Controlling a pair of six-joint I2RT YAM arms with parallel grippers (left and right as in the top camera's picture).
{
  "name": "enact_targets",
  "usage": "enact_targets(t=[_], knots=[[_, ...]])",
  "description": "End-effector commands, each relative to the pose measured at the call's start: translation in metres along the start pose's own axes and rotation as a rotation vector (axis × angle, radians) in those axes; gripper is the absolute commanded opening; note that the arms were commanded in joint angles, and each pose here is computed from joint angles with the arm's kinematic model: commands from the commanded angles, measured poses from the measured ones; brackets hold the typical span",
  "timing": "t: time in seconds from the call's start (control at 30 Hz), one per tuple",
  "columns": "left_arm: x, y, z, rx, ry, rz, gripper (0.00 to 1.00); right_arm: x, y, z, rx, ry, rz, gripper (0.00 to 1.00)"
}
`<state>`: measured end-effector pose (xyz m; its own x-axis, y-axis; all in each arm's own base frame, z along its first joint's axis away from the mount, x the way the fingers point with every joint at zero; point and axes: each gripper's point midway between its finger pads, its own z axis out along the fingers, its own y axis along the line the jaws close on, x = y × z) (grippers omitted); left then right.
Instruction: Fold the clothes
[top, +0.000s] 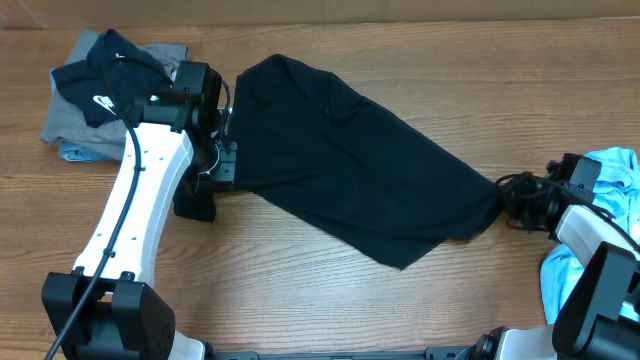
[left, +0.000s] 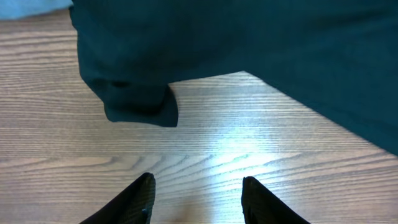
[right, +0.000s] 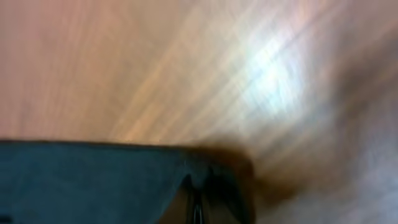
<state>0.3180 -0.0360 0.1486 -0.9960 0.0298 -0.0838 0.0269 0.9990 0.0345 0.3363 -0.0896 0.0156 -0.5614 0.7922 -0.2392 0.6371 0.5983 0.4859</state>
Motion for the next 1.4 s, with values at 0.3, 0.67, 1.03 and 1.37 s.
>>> enact_targets(t=[0.3,0.67,1.03,1.37], knots=[[0.002,0.005,0.015,-0.016,0.001,-0.021,0.56,-0.123,0.094,-0.077,-0.152,-0.238,-0.112,0.58],[0.036,-0.009,0.091,0.055,0.065,-0.012,0.59,-0.067,0.113,-0.136,-0.182,-0.047,-0.125,0.63],[0.069,-0.011,0.151,0.070,0.061,-0.013,0.04,0.041,0.082,-0.131,0.067,0.257,-0.136,0.63],[0.023,-0.019,0.078,0.113,0.031,-0.020,0.04,0.142,0.012,-0.065,0.200,0.458,-0.118,0.45]])
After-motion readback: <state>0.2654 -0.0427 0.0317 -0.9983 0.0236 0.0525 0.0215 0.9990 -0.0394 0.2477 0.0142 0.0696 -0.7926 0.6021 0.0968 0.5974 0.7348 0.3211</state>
